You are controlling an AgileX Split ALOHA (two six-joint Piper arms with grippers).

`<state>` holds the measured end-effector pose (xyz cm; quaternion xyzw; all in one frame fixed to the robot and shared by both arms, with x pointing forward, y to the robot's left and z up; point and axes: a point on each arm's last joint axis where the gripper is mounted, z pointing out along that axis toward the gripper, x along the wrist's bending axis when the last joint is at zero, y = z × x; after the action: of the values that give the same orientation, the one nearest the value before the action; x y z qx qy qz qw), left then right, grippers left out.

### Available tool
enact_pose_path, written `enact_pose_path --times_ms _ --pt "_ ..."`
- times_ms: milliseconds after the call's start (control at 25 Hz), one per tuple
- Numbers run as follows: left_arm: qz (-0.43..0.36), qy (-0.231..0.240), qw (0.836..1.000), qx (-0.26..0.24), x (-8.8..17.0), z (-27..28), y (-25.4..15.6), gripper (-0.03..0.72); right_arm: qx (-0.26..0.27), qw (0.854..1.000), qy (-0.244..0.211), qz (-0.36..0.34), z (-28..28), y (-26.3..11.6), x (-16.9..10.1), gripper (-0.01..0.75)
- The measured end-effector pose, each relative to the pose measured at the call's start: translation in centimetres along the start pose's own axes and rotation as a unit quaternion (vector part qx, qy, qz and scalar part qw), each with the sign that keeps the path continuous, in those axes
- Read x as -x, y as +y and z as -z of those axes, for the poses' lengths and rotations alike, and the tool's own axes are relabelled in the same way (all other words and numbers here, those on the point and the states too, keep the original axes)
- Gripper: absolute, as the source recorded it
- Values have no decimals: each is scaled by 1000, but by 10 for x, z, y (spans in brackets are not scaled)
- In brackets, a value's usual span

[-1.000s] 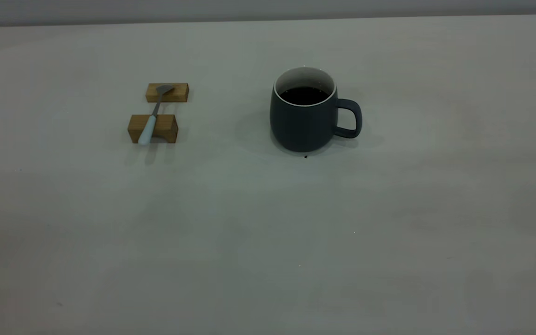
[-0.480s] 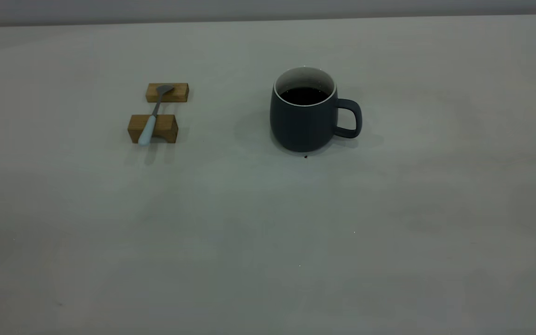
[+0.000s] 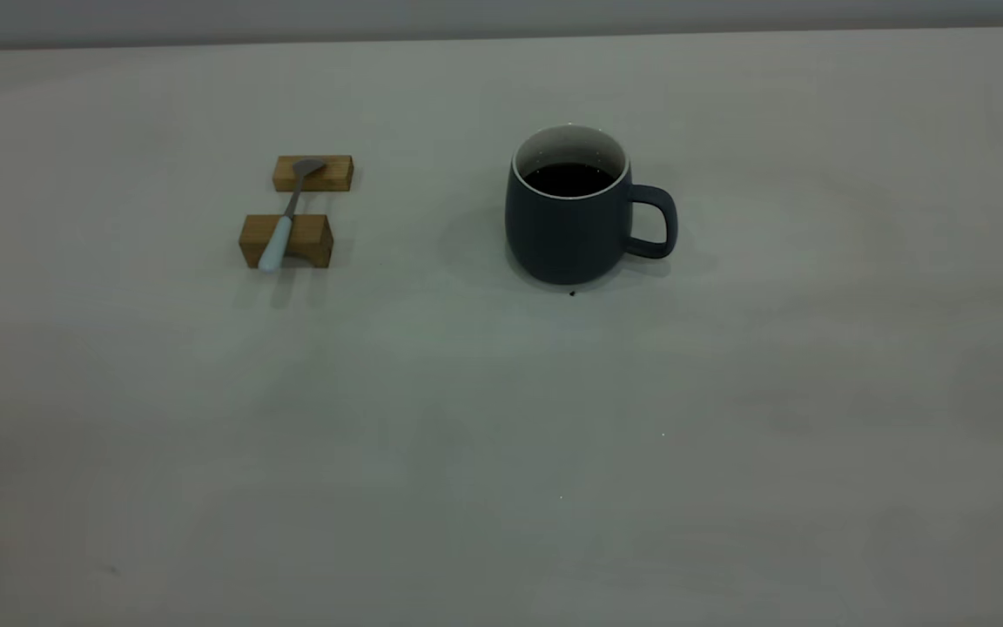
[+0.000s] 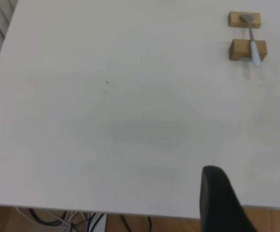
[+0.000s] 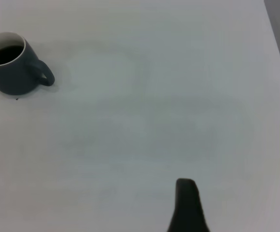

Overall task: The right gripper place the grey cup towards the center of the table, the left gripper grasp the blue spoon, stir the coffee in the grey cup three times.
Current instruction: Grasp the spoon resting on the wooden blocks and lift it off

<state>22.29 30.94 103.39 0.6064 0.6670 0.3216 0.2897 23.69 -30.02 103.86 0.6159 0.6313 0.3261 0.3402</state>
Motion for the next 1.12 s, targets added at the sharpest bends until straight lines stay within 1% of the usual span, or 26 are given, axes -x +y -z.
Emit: enact_pose_path --times_ms 80,160,240,320,360,440,520,680,800,920,1120 --pt "5 1 1000 -10 0 1 8 418 0 1000 0 0 0 0 0 591" --pt "2 6 1000 -29 1 0 24 444 0 1000 0 0 0 0 0 591" --pt "-3 19 998 -53 1 -8 43 481 0 1000 0 0 0 0 0 591" --pt "-7 28 996 -86 2 -24 66 535 0 1000 0 0 0 0 0 591" --pt "-9 30 995 -95 4 -33 77 564 0 1000 0 0 0 0 0 591" --pt "-15 28 991 -130 8 -58 99 614 0 1000 0 0 0 0 0 591" --pt "-16 20 988 -152 13 -86 118 647 0 1000 0 0 0 0 0 591" --pt "-5 1 978 -210 26 -150 146 662 0 1000 0 0 0 0 0 591" --pt "-20 -14 968 -250 42 -198 156 663 0 1000 0 0 0 0 0 591" --pt "-48 -29 956 -286 68 -250 159 664 0 1000 0 0 0 0 0 591" --pt "-80 -45 936 -340 112 -323 139 664 0 1000 0 0 0 0 0 591"
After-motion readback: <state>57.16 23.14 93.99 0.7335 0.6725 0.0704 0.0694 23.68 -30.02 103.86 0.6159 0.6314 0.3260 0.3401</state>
